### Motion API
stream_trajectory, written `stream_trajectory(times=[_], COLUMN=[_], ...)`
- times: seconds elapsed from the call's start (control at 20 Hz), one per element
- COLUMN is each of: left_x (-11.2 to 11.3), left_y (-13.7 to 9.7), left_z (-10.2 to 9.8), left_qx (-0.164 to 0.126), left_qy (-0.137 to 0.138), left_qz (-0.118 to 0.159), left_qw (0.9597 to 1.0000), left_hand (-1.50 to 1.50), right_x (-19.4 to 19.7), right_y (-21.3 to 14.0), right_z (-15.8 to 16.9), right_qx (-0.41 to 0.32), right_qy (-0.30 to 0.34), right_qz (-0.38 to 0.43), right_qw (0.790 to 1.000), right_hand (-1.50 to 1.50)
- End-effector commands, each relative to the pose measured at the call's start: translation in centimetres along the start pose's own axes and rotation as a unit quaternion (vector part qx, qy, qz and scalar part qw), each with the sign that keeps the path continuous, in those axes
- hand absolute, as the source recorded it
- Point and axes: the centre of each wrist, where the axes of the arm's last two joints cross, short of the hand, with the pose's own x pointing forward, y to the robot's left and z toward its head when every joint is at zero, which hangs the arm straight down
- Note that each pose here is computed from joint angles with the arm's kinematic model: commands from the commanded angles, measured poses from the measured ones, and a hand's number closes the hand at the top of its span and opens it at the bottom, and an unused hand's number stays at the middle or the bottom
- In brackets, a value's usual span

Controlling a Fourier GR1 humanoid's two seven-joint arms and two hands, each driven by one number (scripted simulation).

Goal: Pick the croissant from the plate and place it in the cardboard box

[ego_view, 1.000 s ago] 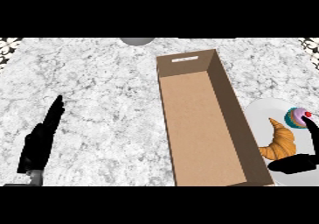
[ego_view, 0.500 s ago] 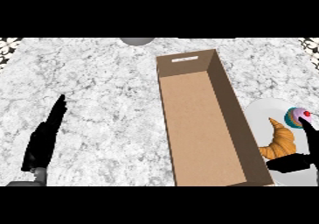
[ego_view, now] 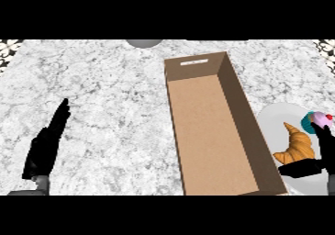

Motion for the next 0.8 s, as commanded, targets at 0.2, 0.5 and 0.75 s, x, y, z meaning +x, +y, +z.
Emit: stream_trajectory(times=[0.2, 0.5, 0.75], left_x=[0.2, 0.4, 0.6], left_y=[-0.8, -2.1, -1.7], left_z=[-1.3, -0.5, -1.1], left_qx=[0.002, -0.001, 0.008], left_qy=[0.0, -0.003, -0.004], left_qz=[0.008, 0.003, 0.0], left_qw=[1.0, 1.0, 1.0], left_hand=[0.0, 0.0, 0.0], right_x=[-0.1, -2.4, 0.4], right_y=[2.7, 1.3, 2.4], right_z=[-1.7, -2.2, -1.8], right_qx=[0.017, 0.033, -0.079], right_qy=[0.001, 0.001, -0.015], right_qz=[0.023, -0.013, 0.047], right_qw=[1.0, 0.999, 0.996], right_hand=[-1.5, 1.5, 1.5])
